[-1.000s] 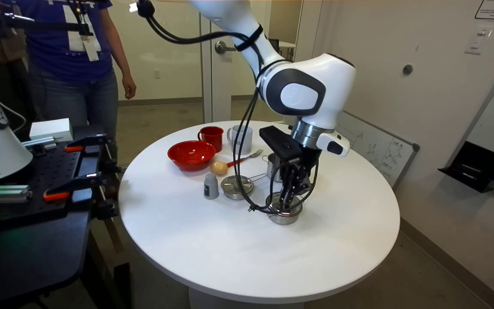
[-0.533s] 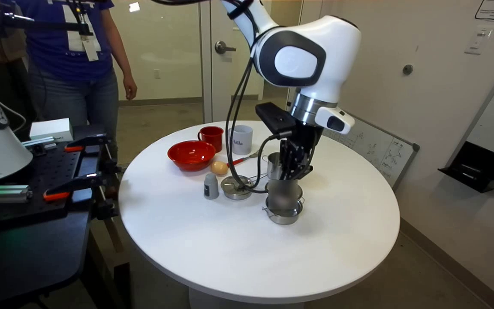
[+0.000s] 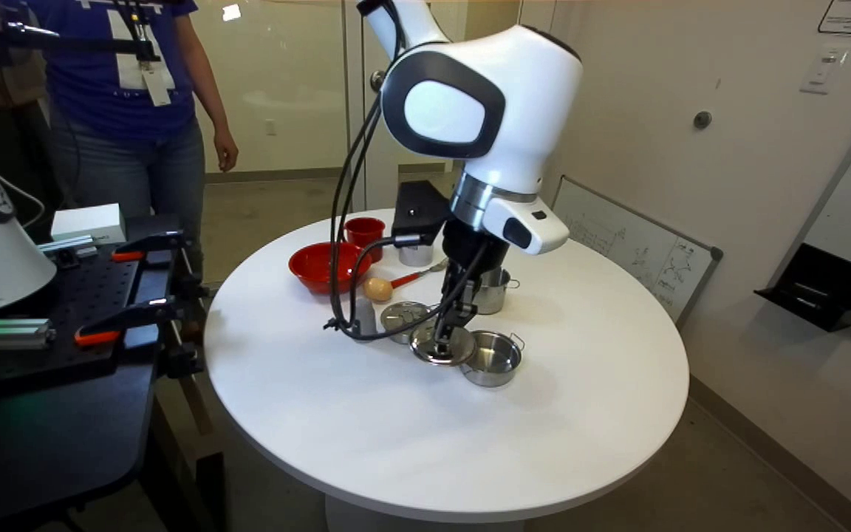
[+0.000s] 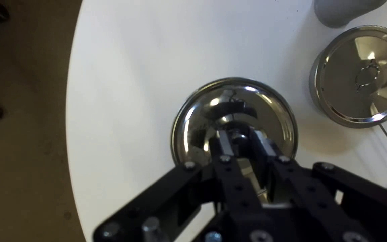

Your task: Uncover the small pot and put the lid on the table

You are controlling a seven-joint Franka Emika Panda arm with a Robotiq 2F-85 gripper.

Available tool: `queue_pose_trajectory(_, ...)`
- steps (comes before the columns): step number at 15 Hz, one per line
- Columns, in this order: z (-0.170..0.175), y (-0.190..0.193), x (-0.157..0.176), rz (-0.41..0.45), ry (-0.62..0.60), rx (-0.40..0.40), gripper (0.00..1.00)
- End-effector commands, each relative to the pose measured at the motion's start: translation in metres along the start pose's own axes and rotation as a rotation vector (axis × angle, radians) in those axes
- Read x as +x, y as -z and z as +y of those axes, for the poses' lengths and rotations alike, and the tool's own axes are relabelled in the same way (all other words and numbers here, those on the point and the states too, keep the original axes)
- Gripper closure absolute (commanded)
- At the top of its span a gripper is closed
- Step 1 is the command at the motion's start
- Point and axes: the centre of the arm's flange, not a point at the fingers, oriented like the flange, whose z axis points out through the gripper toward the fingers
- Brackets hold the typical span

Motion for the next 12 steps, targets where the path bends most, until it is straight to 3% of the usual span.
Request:
queue_pose_trajectory(1,0.000,-0.020,-0.026,-0.003,-0.088,0.018,0.95)
queue_pose_trajectory(12,-0.007,-0.079,-0.016,-0.073,-0.184,0.034,0.95)
